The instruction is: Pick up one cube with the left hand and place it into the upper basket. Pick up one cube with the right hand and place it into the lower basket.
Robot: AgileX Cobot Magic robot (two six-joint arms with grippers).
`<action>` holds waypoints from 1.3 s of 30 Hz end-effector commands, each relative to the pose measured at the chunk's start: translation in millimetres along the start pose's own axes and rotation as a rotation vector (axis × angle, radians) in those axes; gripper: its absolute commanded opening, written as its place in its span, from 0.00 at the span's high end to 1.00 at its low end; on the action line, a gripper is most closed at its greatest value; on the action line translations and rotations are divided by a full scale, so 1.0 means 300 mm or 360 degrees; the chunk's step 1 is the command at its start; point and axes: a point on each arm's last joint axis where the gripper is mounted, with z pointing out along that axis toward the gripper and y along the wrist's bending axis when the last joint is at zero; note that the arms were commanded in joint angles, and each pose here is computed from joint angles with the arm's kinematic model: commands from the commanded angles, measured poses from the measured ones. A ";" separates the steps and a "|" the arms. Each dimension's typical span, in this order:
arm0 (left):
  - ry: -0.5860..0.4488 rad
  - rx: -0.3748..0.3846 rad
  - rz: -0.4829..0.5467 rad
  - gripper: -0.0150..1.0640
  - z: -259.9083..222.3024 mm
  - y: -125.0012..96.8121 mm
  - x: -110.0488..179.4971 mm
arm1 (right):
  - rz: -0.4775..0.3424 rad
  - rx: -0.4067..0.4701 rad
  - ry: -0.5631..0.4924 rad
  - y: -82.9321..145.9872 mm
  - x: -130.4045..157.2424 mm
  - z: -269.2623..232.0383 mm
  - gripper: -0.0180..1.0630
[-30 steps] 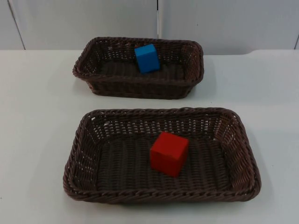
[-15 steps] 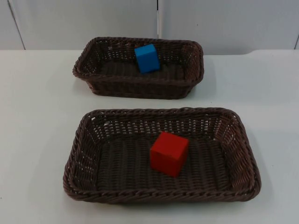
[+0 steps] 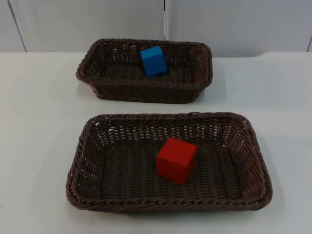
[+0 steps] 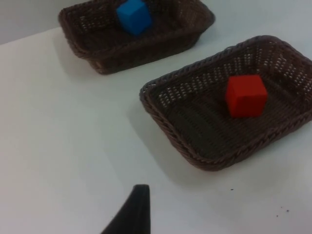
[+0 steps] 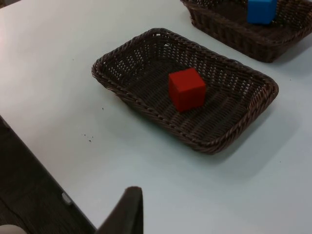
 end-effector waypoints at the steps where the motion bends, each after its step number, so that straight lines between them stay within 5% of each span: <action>1: 0.0005 -0.0014 -0.0025 0.01 0.002 -0.003 0.005 | 0.0007 -0.0004 0.0001 0.001 0.003 0.004 0.01; 16: 0.0003 -0.0344 -0.0202 0.01 0.003 -0.007 0.005 | 0.0007 -0.0004 0.0001 0.001 0.003 0.004 0.01; 28: 0.0001 -0.0727 -0.0406 0.01 0.005 -0.011 0.003 | 0.0005 0.0000 0.0001 0.001 0.003 0.004 0.01; 39: 0.0001 -0.0793 -0.0441 0.01 0.006 -0.012 0.003 | 0.0005 0.0000 0.0001 0.001 0.003 0.004 0.01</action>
